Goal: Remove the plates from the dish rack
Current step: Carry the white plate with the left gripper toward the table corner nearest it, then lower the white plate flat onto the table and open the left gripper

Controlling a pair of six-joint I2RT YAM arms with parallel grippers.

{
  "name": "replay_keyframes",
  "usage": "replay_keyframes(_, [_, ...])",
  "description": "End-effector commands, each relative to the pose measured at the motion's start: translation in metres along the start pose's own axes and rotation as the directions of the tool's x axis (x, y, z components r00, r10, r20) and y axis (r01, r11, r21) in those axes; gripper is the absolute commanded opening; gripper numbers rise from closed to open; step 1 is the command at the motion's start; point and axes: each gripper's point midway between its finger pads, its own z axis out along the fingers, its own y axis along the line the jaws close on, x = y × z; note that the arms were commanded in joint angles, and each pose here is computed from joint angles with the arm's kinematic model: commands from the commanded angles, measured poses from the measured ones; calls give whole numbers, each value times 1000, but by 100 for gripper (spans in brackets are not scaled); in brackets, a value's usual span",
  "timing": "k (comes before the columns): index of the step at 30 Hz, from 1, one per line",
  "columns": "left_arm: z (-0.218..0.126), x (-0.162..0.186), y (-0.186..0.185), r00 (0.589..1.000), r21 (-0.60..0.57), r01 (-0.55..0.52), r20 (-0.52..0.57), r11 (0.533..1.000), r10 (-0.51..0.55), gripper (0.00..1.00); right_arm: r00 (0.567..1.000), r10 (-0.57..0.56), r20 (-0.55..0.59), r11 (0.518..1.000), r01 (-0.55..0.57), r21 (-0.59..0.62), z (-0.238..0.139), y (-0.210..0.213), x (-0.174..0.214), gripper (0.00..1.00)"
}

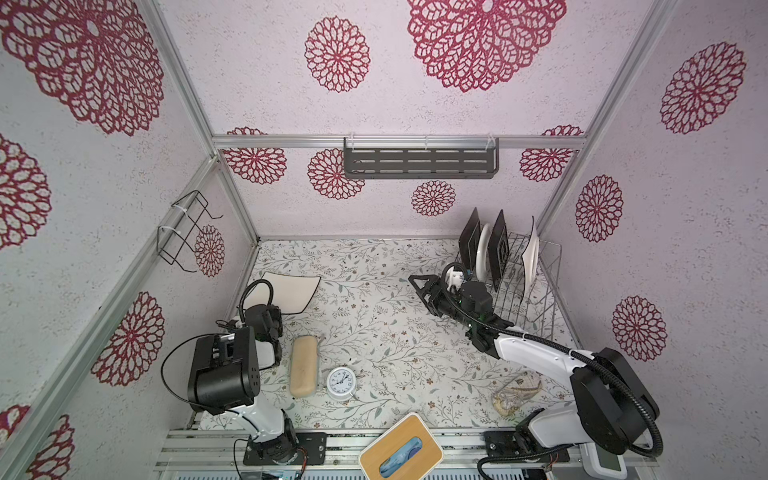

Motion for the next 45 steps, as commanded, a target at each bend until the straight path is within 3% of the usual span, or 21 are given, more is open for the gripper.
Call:
replay_keyframes(1, [5, -13, -67, 999, 218, 20, 32, 976, -27, 0, 999, -39, 19, 998, 39, -50, -5, 24, -8, 80])
replay_keyframes(10, [11, -13, -59, 999, 169, 3, 37, 986, -10, 1, 999, -42, 30, 998, 44, -45, -9, 25, -10, 79])
replay_keyframes(19, [12, -7, -52, 1000, 136, 2, 10, 991, -3, 28, 998, -52, 40, 998, 54, -38, -14, 26, -11, 79])
replay_keyframes(22, [11, -2, -43, 1000, 95, -3, -11, 996, 4, 50, 998, -52, 43, 998, 53, -37, -15, 25, -11, 80])
replay_keyframes(45, [14, 12, -23, 995, -27, -46, -88, 999, 43, 78, 998, -50, 48, 998, 51, -30, -20, 24, -11, 82])
